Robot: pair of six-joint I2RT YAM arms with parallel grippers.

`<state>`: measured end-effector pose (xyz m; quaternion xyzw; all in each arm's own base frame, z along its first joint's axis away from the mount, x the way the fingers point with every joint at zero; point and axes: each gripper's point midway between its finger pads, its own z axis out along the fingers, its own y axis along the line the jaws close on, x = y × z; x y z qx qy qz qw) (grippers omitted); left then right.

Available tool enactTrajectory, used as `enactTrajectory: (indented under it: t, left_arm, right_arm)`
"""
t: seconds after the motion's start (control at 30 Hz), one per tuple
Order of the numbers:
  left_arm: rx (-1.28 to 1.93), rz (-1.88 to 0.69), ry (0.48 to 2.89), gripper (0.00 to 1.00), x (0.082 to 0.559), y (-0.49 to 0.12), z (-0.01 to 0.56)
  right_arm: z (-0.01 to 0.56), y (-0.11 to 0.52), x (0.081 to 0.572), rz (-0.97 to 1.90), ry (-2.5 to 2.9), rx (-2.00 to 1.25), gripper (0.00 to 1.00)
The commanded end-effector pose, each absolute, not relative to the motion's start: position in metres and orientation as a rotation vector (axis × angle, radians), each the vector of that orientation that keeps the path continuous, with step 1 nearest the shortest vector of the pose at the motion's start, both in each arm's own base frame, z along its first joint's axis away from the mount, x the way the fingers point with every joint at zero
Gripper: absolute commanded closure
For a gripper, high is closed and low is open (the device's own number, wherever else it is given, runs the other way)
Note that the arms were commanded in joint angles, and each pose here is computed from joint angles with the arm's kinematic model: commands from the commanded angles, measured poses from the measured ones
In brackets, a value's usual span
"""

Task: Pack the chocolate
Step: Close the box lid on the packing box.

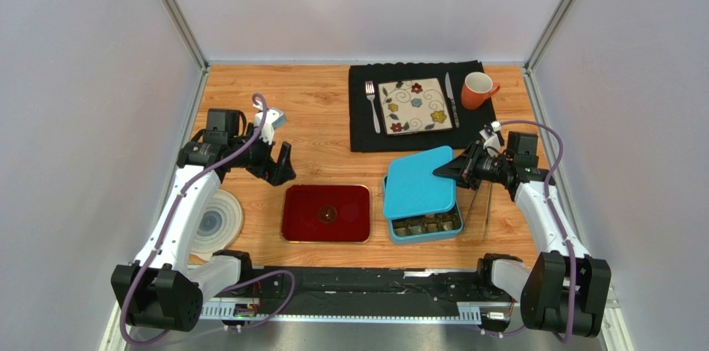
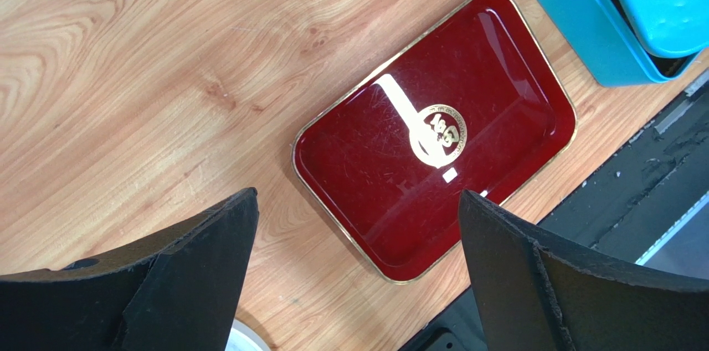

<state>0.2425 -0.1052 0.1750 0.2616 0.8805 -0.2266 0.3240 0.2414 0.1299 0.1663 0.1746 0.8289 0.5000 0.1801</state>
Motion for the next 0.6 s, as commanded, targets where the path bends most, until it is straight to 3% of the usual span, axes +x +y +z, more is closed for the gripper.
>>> enactTrajectory:
  t: [0.0, 0.33, 0.5, 0.57]
  left_arm:
    - [0.747, -0.604, 2.243, 0.02, 0.238, -0.109, 0.186]
    - [0.769, -0.642, 2.216, 0.01, 0.233, -0.114, 0.194]
    - [0.776, -0.656, 2.204, 0.01, 0.233, -0.116, 0.198]
    - [0.779, -0.658, 2.200, 0.01, 0.232, -0.116, 0.199]
  right_arm:
    - [0.150, 0.123, 0.233, 1.324, 2.392, 0.518, 1.00]
    - [0.117, 0.093, 0.204, 0.957, 2.560, 0.620, 0.75]
    - [0.119, 0.084, 0.196, 0.858, 2.555, 0.708, 0.73]
    - [0.117, 0.085, 0.192, 0.863, 2.550, 0.731, 0.64]
